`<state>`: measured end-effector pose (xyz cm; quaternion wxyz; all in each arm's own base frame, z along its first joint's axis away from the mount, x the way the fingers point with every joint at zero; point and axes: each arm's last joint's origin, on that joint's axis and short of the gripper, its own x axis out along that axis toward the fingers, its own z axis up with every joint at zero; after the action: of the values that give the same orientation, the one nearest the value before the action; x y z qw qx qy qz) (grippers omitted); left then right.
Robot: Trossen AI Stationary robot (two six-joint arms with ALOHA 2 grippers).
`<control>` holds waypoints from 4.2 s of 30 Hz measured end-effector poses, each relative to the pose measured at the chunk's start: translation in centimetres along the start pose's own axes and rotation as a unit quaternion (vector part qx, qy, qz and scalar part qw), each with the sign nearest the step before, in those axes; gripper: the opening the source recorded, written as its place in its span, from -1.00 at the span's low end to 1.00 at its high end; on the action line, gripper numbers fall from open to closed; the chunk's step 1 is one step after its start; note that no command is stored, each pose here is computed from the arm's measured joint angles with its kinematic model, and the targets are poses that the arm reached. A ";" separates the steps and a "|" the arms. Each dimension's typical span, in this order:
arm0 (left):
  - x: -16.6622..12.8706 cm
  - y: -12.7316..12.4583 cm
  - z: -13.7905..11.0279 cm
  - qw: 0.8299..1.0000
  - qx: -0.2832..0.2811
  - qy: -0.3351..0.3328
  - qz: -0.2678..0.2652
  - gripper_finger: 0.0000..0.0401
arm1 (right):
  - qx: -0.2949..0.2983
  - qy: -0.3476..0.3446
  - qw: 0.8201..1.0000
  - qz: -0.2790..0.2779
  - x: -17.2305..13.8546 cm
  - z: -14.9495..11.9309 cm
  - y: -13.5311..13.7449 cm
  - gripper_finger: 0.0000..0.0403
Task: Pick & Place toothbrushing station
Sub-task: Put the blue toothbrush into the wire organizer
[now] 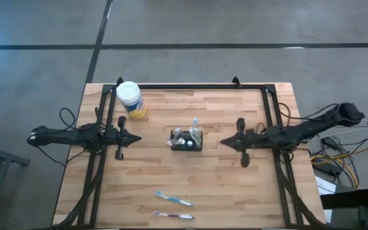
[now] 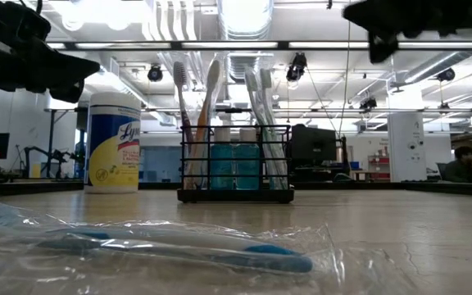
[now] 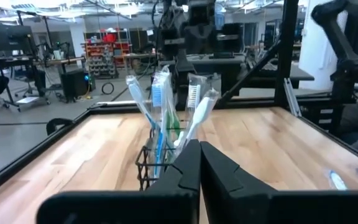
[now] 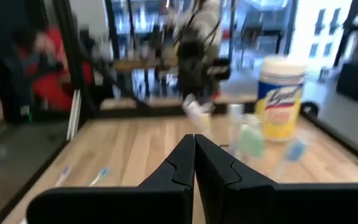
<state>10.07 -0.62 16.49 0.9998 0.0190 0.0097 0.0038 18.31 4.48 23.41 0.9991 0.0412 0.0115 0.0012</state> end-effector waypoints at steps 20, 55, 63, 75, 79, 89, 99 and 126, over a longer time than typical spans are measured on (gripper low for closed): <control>0.0 0.0 -0.1 1.000 -0.005 0.002 0.000 -0.94 | 0.006 0.335 0.942 -0.038 18.9 2.1 13.7 -0.96; 0.0 0.0 -0.2 0.998 -0.056 0.005 -0.005 -0.94 | 0.089 0.580 0.806 -0.074 28.7 -8.6 18.2 0.12; 0.0 0.0 -0.2 0.998 -0.059 0.005 -0.005 -0.94 | 0.086 0.588 0.801 -0.075 28.9 -9.9 18.2 0.03; 0.0 0.0 -0.2 0.998 -0.061 0.006 -0.005 -0.94 | 0.068 0.608 0.790 -0.051 29.0 -10.7 17.6 -0.44; 0.0 0.0 -0.2 0.998 -0.061 0.006 -0.005 -0.94 | 0.062 0.612 0.787 -0.049 29.1 -10.8 17.3 -0.80; 0.0 0.0 -0.2 0.998 -0.061 0.007 -0.005 -0.94 | 0.033 0.601 0.796 -0.062 28.7 -8.9 17.0 -0.89; 0.0 0.0 -0.2 0.998 -0.059 0.009 -0.005 -0.94 | -0.049 0.468 0.878 -0.080 25.8 2.0 17.9 -0.90; 0.0 -0.1 -0.3 0.998 -0.057 0.013 -0.006 -0.94 | -0.105 0.114 0.980 -0.128 7.6 17.0 10.5 -0.90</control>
<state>10.11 -0.66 16.17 0.9990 -0.0378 0.0225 -0.0015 26.29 13.55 41.05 0.9818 -0.0666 0.1301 -0.1209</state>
